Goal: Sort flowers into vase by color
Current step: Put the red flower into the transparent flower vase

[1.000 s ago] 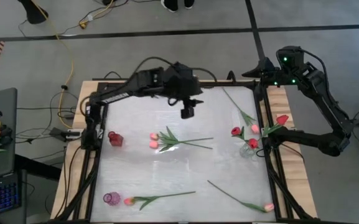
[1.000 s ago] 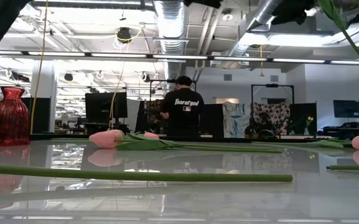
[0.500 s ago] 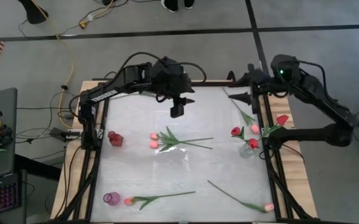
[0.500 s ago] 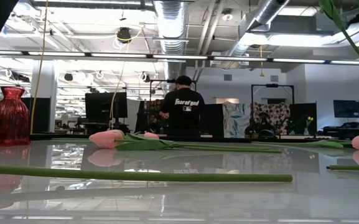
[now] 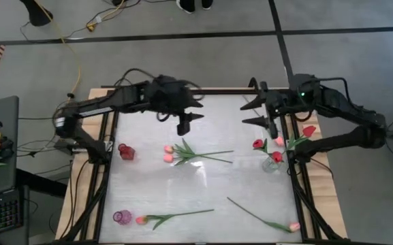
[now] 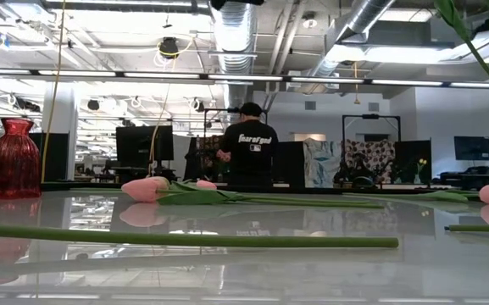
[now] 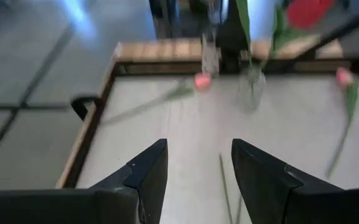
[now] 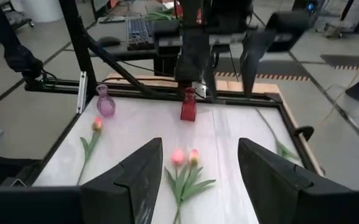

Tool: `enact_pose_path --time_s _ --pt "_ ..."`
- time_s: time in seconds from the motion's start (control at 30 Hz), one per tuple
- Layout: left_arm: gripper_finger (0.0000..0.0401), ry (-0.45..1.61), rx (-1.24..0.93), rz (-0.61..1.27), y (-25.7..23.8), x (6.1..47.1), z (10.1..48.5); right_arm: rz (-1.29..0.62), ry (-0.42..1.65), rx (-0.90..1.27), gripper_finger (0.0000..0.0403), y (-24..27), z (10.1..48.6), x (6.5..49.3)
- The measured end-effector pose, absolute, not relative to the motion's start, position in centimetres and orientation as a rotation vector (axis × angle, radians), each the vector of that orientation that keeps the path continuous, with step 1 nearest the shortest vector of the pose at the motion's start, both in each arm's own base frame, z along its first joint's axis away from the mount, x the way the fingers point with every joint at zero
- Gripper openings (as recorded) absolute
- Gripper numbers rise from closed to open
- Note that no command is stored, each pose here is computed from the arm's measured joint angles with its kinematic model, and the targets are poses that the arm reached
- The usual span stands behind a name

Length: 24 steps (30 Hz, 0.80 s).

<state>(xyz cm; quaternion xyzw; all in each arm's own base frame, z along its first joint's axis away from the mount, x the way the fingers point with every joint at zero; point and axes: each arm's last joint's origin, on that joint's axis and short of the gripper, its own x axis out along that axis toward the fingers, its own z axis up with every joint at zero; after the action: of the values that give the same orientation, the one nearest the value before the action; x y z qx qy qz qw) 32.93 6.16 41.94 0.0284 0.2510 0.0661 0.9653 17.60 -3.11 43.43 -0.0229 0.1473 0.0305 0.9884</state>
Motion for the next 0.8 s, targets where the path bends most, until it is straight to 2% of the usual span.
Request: enact_pose_path --time_s 0.17,0.4,0.8 --pt "0.0167 0.382 0.035 0.151 5.7 30.2 40.2 0.074 0.34 -0.004 0.0234 -2.4 42.8 18.6" --pt "0.0167 0.413 -0.005 0.147 5.3 28.2 37.3 0.139 0.437 0.011 0.0234 -0.9 41.9 18.8" --pt "0.0167 0.445 -0.009 0.096 5.1 28.2 36.4 0.26 0.403 0.075 0.0234 1.8 42.3 18.9"
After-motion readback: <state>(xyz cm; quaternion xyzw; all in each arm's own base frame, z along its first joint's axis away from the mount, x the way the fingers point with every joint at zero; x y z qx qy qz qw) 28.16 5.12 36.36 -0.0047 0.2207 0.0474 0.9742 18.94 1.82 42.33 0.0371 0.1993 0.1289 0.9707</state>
